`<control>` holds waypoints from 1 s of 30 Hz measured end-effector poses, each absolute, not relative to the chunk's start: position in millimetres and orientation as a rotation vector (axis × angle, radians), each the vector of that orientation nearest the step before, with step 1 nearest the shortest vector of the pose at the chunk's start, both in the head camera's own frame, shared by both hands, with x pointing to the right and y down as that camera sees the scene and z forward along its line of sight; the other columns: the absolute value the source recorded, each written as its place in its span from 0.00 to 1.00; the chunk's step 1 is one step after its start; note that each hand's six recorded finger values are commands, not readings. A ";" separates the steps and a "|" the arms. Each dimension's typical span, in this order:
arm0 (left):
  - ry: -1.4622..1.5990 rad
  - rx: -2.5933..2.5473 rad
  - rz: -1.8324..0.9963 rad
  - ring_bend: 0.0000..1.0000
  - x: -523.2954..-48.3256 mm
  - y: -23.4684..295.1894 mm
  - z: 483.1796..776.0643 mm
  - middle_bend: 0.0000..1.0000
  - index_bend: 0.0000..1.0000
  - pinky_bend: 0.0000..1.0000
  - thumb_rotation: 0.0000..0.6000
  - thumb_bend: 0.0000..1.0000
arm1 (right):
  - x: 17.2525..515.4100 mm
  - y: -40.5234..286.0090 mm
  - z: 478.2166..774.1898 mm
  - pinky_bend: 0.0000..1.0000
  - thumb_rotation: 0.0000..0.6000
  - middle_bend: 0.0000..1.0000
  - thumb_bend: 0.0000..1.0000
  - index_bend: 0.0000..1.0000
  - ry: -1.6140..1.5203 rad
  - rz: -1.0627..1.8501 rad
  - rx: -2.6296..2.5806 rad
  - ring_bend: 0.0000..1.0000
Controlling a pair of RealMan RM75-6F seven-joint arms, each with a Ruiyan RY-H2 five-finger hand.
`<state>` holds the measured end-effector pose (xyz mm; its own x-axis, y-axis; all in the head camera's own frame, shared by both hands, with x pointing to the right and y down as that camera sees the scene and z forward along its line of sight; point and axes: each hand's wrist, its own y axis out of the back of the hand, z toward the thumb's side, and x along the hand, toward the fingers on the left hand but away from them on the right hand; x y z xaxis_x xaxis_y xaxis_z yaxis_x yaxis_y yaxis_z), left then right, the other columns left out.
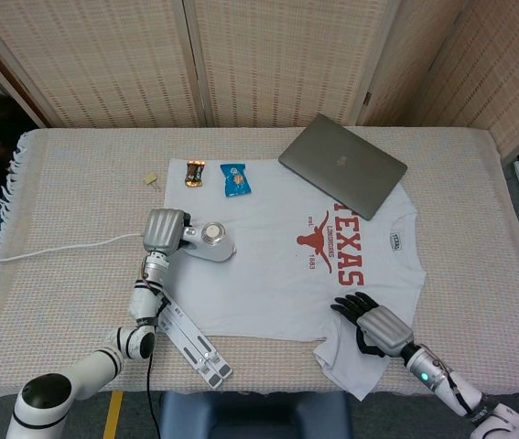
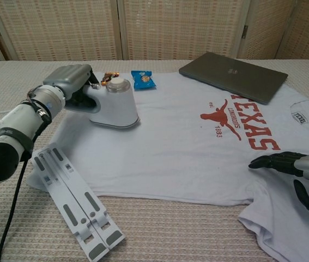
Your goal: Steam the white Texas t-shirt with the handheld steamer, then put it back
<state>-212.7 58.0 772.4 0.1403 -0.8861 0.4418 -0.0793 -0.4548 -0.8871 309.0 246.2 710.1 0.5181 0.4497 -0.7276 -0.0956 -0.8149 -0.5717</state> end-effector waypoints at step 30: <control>0.714 -1.788 -1.223 0.84 -217.5 115.3 756.4 1.00 0.90 0.73 1.00 0.33 | 306.0 251.4 706.0 0.00 0.69 0.02 0.98 0.00 -0.284 1.262 -2.204 0.00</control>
<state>-217.5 115.3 756.4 0.3632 -0.8122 0.4567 0.0009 -0.4898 -0.8718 306.0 251.4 706.0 0.5304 0.4485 -0.7194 -0.0976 -0.8106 -0.5774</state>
